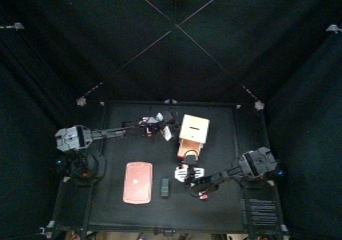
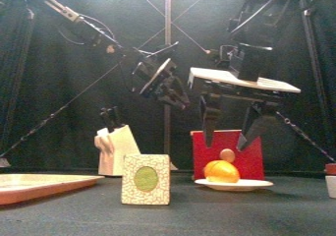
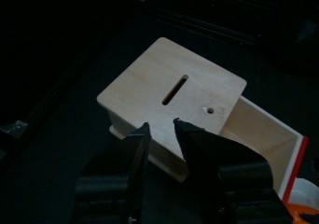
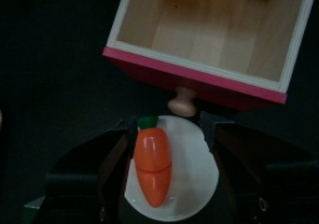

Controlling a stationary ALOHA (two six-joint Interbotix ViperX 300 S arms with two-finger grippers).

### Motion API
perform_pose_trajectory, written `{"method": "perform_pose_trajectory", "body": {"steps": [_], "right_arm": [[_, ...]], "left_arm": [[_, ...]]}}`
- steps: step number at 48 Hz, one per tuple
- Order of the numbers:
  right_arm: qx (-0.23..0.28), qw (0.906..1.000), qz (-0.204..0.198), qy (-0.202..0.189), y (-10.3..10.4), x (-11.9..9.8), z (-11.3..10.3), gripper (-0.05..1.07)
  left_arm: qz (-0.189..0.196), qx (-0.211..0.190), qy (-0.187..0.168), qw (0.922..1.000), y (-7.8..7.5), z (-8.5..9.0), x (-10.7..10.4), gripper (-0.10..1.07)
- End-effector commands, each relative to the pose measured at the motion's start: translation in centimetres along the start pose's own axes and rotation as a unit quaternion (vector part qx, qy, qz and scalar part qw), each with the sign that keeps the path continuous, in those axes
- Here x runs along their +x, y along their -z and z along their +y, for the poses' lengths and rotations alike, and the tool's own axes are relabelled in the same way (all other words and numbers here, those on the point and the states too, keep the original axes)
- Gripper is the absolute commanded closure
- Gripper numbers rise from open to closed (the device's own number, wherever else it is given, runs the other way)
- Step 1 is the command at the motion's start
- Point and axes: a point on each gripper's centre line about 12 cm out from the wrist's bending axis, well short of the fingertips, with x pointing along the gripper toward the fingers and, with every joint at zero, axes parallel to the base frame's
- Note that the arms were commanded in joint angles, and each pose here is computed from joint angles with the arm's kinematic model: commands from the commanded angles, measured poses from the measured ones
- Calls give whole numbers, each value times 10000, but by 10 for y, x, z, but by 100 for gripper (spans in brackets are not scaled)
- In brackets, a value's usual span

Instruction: Grab carrot

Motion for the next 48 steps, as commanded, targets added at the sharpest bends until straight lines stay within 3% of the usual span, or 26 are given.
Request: {"method": "perform_pose_trajectory", "body": {"steps": [1,14,27,36,48], "right_arm": [[109,9995,77,-299,-8,-24,4,14],[4,9990,138,-432,-2,-36,-2,14],[-42,9989,140,-440,0,-30,-1,14],[-69,9984,238,-505,4,-24,2,14],[-85,9968,440,-656,6,0,10,14]], "left_arm": [[-328,142,199,9992,-16,-14,-27,27],[-682,349,804,9938,-3,-47,-88,27],[-1411,345,1599,9764,13,-65,-144,27],[-1630,229,1758,9706,23,-63,-162,27],[-1617,-31,1745,9713,37,-59,-173,27]]}}
